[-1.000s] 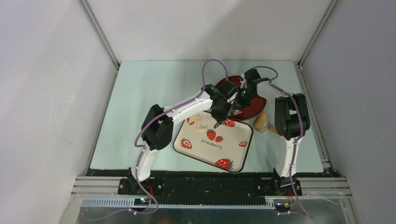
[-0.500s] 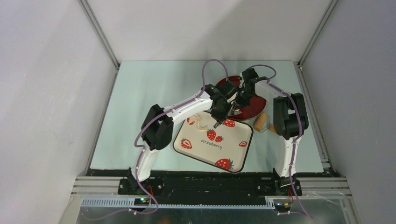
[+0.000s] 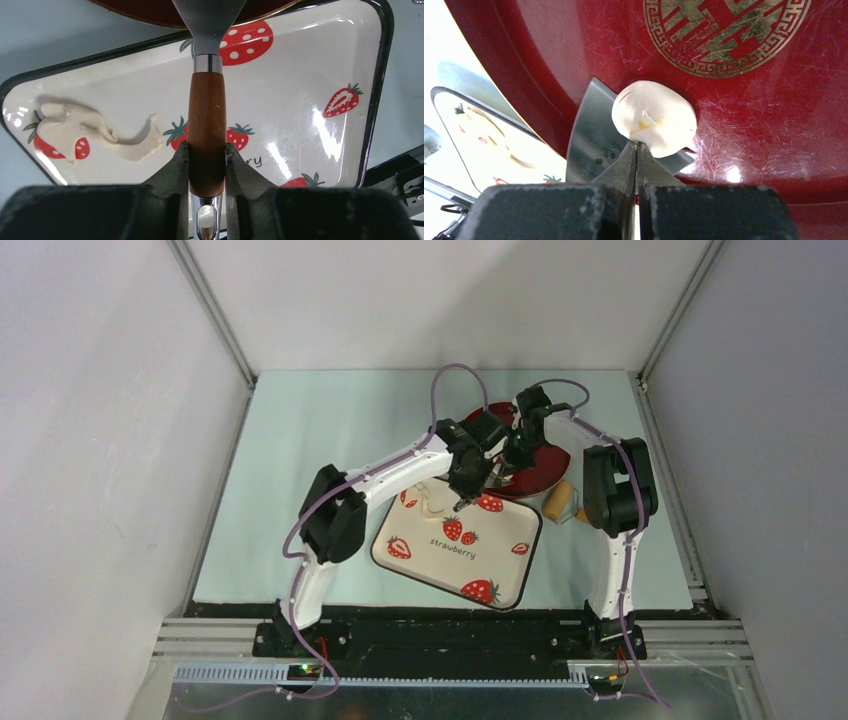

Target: Roll out the dumpling wrappers from the dough

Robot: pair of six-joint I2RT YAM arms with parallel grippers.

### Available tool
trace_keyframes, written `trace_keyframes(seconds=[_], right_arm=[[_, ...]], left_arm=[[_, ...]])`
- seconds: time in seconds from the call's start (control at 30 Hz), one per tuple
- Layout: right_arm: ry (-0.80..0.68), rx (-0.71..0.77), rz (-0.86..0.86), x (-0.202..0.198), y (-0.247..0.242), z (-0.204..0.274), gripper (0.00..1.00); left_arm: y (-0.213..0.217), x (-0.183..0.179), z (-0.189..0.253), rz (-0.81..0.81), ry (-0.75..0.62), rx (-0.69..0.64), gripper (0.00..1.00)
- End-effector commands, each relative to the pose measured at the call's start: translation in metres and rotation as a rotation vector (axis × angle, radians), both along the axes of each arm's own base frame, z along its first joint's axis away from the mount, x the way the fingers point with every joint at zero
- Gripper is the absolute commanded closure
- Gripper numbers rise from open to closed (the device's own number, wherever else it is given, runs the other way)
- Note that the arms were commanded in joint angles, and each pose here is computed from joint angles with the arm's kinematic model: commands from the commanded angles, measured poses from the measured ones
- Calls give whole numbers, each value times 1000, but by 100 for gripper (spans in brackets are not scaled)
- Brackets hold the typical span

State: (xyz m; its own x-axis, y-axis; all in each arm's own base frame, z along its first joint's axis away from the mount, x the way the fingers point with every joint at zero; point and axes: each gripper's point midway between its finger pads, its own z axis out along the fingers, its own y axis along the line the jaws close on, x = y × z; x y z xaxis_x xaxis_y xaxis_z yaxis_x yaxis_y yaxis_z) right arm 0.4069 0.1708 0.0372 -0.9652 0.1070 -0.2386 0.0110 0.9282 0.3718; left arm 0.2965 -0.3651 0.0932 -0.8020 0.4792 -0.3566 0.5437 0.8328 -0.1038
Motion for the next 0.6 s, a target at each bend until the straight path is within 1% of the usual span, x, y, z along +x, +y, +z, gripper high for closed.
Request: trace_keyframes(seconds=[0.0,0.3,0.5,0.57], right_arm=[[8,-40,-4,5,-7,-4,100],[14,-32,-3,2,-7,-1,99],[3,30,0,-7,1,20,96],[-12,57,2,-9,4,32,95]], left_arm=[[11,12,49,21,-117,-38,100],[25,6,78,17,-163,-44,100],[46,4,90,44,-210,-14,100],[51,3,96,59,-214,-28,100]])
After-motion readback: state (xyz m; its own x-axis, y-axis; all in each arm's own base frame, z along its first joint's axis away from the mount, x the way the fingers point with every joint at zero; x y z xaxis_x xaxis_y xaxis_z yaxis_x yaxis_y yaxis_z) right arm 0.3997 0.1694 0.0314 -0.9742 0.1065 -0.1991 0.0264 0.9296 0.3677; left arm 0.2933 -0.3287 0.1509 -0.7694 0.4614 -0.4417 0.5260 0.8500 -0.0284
